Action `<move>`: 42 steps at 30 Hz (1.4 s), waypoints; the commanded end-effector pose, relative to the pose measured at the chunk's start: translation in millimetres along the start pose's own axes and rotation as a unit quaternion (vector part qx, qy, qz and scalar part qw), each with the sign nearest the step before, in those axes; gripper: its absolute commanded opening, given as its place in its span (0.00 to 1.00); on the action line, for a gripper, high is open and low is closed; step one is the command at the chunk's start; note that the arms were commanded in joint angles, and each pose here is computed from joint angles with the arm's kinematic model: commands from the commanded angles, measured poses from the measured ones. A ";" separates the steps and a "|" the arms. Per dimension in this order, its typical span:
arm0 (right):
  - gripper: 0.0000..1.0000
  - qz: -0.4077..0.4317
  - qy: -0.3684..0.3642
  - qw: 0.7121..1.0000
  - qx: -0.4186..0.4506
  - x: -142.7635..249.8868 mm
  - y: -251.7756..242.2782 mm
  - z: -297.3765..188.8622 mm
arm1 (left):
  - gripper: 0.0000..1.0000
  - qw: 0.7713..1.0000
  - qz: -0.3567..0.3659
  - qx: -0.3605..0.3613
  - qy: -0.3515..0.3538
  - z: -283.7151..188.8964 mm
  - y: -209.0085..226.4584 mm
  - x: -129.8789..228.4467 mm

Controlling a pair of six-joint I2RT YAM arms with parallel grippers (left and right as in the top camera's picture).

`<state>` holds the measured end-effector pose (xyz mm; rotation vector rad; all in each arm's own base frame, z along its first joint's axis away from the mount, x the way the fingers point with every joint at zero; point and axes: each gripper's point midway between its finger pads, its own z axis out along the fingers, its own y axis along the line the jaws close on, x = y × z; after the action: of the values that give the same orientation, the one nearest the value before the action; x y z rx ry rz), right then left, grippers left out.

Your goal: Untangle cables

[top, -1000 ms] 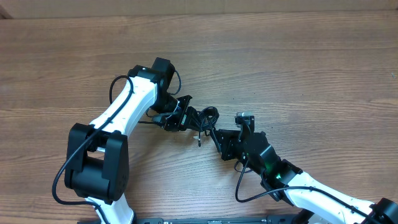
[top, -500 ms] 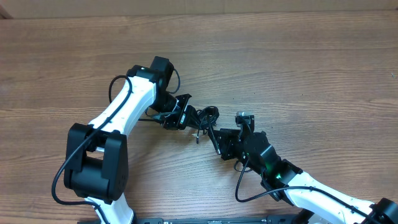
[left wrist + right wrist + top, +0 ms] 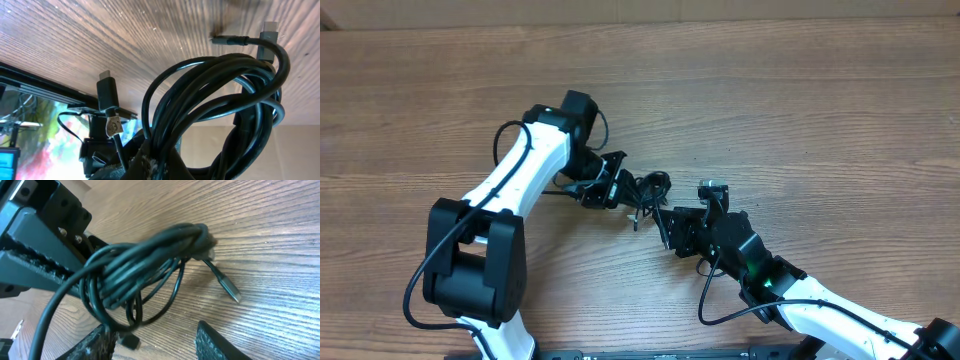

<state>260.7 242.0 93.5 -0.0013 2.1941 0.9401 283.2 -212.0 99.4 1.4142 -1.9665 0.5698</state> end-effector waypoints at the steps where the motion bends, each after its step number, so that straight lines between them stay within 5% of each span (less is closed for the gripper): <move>1: 0.49 -0.002 -0.001 1.000 0.014 0.9 -5.3 -0.2 | 0.05 1.000 0.025 0.008 0.010 -5.4 -1.0 14.5; 11: 0.43 -0.002 -0.008 0.999 0.042 -0.1 -16.3 -1.2 | 0.04 1.000 0.022 0.003 0.009 -5.0 1.6 14.4; 22: 0.41 -0.066 -0.005 0.994 -0.086 -7.5 37.8 -9.0 | 0.04 1.000 0.023 0.001 -0.008 -4.7 2.3 8.9; 29: 0.32 -0.078 0.008 0.994 -0.076 0.2 30.6 -3.7 | 0.04 0.999 0.031 0.003 0.017 -4.8 1.9 17.3; 35: 0.08 -0.078 0.010 0.994 -0.074 1.3 29.5 -2.8 | 0.04 0.998 0.052 0.004 0.027 -4.9 2.0 20.8; 42: 0.04 -0.075 0.079 0.988 -0.112 28.5 37.7 -8.3 | 0.04 0.978 0.199 0.063 -0.014 -16.9 -29.1 1.1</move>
<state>245.3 261.4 106.9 -0.2568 2.1384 1.0260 290.9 -218.3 100.3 1.2453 -2.1124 0.6953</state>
